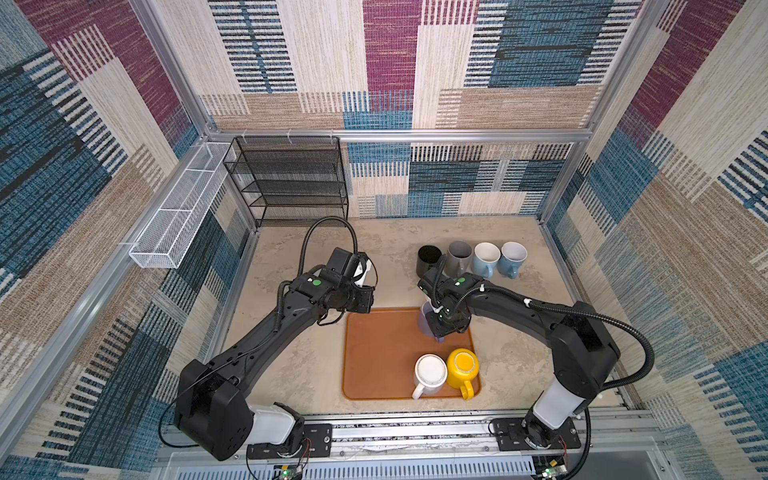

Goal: Turn the mug right side up
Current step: 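Lift the lavender mug off the tray with the right gripper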

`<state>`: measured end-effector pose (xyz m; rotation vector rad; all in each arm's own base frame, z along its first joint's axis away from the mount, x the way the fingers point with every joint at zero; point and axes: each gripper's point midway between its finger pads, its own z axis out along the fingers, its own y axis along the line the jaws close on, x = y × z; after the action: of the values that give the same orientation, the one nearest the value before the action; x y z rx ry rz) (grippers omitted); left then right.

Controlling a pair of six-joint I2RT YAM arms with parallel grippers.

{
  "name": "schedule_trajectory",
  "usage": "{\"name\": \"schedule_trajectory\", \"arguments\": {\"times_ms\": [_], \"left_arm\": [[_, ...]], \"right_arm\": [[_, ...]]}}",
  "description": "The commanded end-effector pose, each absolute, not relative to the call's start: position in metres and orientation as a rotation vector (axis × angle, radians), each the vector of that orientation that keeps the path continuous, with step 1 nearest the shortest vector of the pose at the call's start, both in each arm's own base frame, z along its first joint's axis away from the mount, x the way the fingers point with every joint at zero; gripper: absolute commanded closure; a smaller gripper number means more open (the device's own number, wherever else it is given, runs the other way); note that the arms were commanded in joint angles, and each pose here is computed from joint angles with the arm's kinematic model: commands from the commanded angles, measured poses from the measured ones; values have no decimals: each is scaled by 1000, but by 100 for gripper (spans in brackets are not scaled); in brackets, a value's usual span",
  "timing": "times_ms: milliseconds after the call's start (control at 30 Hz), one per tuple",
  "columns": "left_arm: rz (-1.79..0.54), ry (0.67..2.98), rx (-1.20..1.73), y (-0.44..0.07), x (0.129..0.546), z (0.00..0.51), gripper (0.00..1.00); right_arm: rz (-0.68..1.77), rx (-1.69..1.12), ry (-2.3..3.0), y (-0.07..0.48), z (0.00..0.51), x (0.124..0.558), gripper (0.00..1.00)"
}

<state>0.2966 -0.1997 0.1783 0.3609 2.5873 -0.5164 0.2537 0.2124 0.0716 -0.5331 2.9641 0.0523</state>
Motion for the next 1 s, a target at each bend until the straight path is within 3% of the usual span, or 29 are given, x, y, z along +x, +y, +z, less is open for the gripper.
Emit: {"name": "schedule_trajectory", "arguments": {"times_ms": [0,367,600,967], "left_arm": [[-506,2589,381,-198,294,179,79],[-492,2586,370,-194,292,180,79],[-503,2585,346,-194,292,182,79],[-522,2557,301,-193,294,191,77]], "right_arm": [[86,-512,2944,220,71,261,66],[94,-489,2930,223,73,268,79],[142,-483,2882,228,86,278,93],[454,-440,2704,253,136,306,100]]}}
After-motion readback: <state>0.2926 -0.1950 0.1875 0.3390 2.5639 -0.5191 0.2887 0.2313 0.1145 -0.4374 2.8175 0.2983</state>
